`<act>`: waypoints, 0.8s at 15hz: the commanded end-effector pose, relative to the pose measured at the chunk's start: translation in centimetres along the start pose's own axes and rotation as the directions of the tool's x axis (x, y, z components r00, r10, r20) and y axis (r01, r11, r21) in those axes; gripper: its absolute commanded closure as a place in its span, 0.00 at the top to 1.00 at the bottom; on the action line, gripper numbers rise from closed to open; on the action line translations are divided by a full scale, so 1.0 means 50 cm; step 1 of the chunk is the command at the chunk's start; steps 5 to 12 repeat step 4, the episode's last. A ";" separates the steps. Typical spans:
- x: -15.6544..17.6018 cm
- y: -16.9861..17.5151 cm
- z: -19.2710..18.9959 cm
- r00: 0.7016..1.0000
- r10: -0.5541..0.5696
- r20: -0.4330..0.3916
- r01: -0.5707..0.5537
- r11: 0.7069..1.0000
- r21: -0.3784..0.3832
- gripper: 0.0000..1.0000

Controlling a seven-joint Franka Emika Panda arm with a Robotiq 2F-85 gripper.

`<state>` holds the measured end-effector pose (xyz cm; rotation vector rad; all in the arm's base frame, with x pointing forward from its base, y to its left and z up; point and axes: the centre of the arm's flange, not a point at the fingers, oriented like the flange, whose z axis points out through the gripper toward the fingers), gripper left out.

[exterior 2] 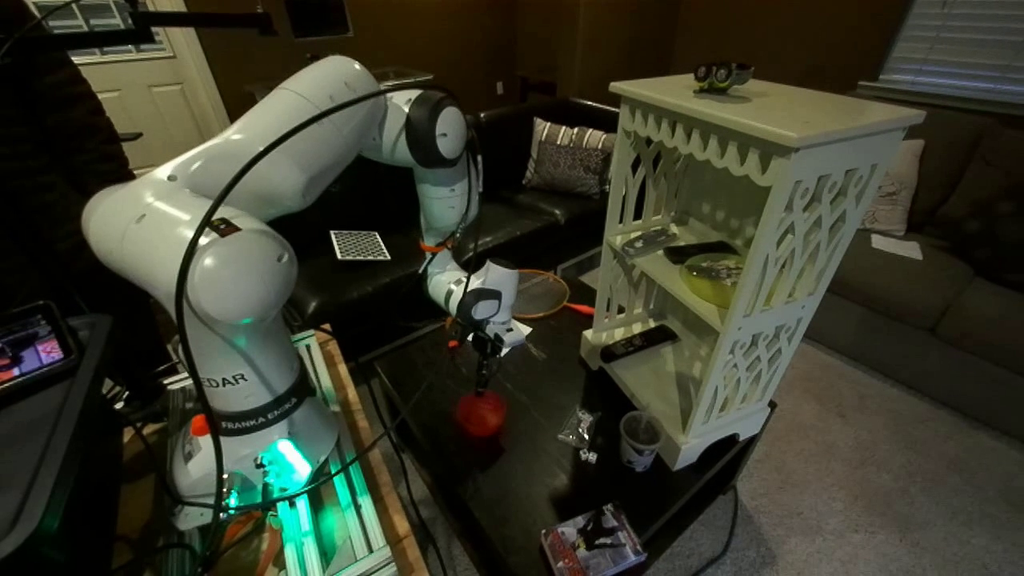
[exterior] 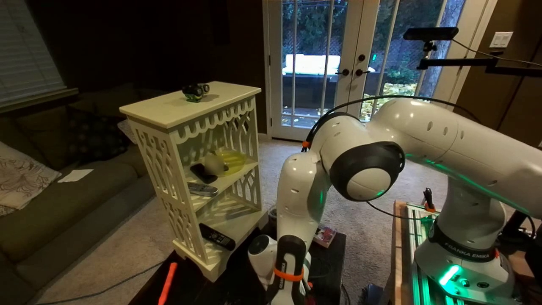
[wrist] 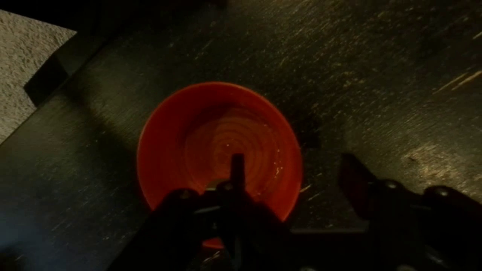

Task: Put the red bowl on the table

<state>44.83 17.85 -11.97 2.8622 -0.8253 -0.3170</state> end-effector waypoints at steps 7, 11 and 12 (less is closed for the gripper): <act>-0.013 0.064 -0.083 0.995 -0.028 -0.096 0.033 0.998 0.051 0.92; -0.013 0.064 -0.083 0.995 -0.028 -0.096 0.033 0.998 0.051 0.92; -0.013 0.064 -0.083 0.995 -0.028 -0.096 0.033 0.998 0.051 0.92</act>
